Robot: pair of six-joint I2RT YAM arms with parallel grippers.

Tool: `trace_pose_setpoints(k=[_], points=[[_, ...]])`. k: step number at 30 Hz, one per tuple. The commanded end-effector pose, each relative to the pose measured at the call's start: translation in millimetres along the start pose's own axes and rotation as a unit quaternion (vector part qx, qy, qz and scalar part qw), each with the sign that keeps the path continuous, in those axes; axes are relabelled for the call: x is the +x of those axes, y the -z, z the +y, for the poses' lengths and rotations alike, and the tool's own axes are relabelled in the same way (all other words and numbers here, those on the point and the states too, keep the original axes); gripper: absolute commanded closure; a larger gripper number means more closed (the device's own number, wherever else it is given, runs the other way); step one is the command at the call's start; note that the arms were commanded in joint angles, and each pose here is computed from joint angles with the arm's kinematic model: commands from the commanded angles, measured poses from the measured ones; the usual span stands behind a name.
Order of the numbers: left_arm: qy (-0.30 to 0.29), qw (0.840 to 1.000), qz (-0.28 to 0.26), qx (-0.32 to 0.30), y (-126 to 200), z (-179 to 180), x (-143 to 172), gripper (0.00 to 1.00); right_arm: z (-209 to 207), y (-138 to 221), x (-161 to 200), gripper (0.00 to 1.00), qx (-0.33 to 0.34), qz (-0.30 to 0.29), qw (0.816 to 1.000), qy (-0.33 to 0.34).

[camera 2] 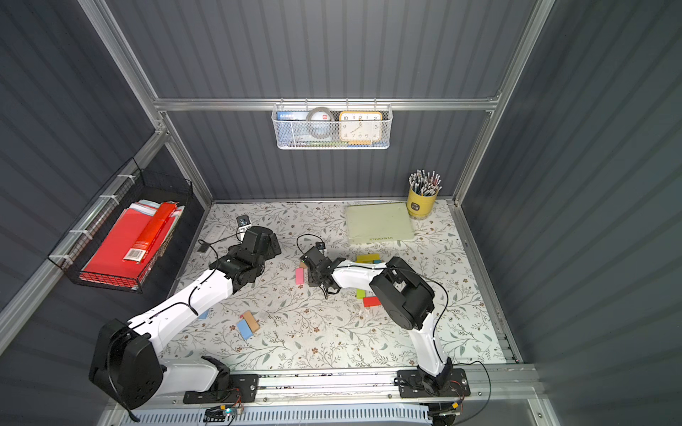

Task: Assemble the number 8 with building blocks
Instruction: Assemble the building block at the center of the board.

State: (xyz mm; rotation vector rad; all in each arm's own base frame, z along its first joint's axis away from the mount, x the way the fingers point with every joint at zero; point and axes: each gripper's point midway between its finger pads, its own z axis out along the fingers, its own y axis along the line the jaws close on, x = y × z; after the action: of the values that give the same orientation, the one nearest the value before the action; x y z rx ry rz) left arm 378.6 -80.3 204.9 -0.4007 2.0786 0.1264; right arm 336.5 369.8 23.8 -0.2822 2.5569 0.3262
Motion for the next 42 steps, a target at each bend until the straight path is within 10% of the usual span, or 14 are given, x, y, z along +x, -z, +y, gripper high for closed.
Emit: trace_pose_setpoints(k=[1, 42], points=[[-0.014, 1.0, 0.003, -0.014, 0.8, 8.9, 5.4, 0.01, -6.1, -11.7, 13.5, 0.7, 0.017, 0.019, 1.0, -0.002], [-0.007, 1.0, 0.002, -0.03, -0.5, 15.2, 7.8, 0.01, -3.8, -12.6, 6.3, 0.53, 0.015, 0.01, 1.0, -0.01]])
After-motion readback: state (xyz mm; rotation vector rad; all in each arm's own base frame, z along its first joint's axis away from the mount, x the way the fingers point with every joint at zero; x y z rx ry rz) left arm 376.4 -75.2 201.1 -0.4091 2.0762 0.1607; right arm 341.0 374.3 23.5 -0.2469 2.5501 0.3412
